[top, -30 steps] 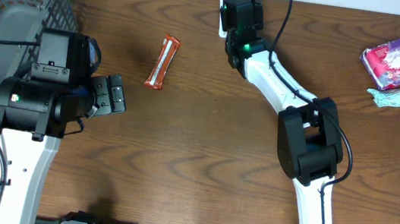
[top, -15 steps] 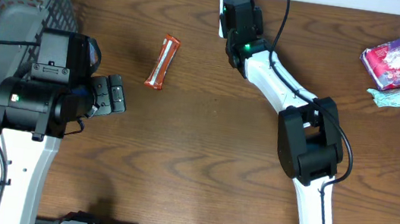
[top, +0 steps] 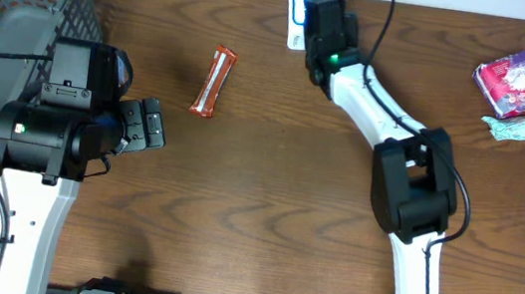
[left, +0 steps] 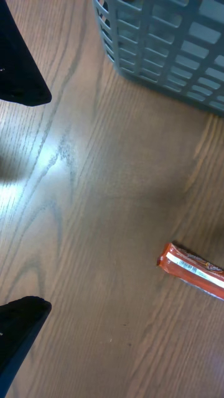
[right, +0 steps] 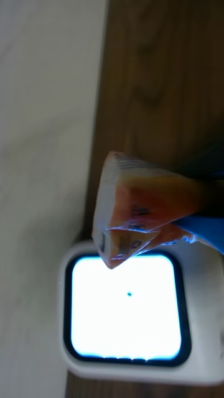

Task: Scan the item barcode
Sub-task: 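Carry the orange box to the far right beside the green packet, release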

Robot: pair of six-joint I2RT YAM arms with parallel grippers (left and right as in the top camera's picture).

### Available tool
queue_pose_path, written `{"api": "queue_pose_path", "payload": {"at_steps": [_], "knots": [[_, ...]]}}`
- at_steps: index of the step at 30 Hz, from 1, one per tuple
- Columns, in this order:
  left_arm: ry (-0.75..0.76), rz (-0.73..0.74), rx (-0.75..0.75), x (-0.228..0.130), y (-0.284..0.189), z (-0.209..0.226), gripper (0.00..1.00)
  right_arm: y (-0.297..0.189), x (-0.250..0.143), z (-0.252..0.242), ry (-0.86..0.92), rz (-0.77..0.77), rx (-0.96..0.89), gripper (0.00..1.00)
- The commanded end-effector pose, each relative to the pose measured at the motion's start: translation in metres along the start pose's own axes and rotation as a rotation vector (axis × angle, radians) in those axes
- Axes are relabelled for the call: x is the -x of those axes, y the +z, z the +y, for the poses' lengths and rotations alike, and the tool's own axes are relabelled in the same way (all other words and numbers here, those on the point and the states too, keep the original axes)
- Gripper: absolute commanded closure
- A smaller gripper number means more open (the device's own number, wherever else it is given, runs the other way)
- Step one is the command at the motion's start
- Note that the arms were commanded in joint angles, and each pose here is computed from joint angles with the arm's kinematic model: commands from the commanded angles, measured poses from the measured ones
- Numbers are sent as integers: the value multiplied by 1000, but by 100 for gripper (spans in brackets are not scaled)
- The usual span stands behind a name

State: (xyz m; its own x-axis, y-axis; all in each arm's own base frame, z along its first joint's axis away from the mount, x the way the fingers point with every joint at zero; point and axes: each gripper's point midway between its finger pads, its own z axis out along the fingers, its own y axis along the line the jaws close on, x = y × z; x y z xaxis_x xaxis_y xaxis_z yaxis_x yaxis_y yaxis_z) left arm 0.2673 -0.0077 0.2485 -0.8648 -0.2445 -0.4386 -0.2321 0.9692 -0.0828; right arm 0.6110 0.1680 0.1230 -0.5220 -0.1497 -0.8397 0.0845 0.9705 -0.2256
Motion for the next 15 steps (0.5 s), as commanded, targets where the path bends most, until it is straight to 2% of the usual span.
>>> {"api": "queue_pose_path", "payload": {"at_steps": [1, 7, 11, 15], "knots": [[-14, -4, 2, 1, -1, 1, 2, -29, 55, -66, 177, -67, -84, 99], [-14, -4, 2, 1, -1, 1, 2, -39, 39, -162, 196, 72, -233, 99], [-14, -4, 2, 1, -1, 1, 2, -50, 0, -247, 327, 199, -454, 99], [-14, -4, 2, 1, -1, 1, 2, -59, -46, -313, 450, 326, -596, 99]]}}
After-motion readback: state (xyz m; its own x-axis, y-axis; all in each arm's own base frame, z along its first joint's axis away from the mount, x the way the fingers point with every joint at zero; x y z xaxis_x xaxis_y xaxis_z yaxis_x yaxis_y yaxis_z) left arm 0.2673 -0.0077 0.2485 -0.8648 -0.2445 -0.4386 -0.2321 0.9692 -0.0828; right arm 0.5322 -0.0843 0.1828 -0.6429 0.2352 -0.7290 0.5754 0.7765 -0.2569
